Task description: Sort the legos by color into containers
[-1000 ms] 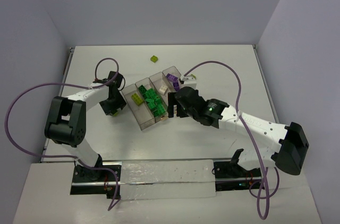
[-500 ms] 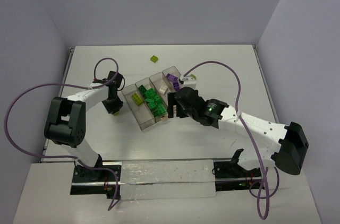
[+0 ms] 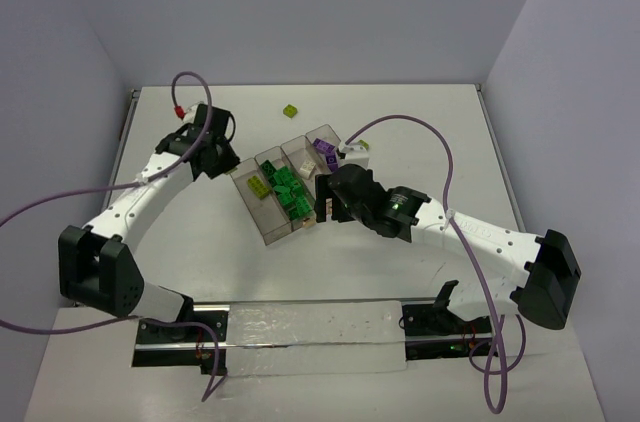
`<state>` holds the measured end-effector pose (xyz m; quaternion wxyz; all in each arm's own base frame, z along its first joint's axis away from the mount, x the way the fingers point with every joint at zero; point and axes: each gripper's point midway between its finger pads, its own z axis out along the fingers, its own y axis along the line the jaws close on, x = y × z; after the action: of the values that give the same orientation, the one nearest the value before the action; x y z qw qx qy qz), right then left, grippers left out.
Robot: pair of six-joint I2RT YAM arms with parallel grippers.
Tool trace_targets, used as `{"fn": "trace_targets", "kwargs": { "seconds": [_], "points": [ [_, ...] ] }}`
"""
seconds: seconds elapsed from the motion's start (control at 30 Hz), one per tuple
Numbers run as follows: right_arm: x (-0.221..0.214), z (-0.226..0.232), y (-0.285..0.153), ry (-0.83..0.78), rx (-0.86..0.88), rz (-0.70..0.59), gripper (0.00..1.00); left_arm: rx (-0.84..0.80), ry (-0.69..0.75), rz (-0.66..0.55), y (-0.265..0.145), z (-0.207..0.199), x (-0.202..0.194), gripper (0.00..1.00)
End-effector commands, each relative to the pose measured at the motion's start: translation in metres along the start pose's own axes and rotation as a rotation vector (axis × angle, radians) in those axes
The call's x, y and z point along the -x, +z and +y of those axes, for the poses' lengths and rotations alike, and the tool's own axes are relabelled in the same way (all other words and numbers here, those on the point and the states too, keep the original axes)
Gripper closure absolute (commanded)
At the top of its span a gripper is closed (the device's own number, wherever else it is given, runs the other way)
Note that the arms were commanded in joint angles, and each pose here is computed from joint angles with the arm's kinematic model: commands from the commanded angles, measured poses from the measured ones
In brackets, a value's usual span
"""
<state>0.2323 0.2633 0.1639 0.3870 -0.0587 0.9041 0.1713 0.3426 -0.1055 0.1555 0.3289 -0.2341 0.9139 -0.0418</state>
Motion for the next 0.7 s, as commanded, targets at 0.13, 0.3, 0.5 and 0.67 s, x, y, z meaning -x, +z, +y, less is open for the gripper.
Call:
{"fn": "trace_targets", "kwargs": {
  "seconds": [0.13,0.3,0.5,0.67],
  "points": [
    [0.018,0.007,-0.009,0.029,0.004,-0.055,0.13,-0.1,0.047,0.101,0.021,-0.044,-0.035,0.84],
    [0.017,0.006,-0.007,0.023,-0.002,-0.052,0.13,-0.092,0.039,0.121,0.029,-0.043,-0.045,0.64],
    [0.019,0.009,-0.006,0.022,0.001,-0.052,0.13,-0.063,0.036,0.11,0.03,-0.038,-0.043,0.22],
    [0.018,0.009,-0.006,0.02,0.0,-0.052,0.13,-0.024,0.025,0.054,0.023,-0.031,-0.018,0.13]
  ]
}}
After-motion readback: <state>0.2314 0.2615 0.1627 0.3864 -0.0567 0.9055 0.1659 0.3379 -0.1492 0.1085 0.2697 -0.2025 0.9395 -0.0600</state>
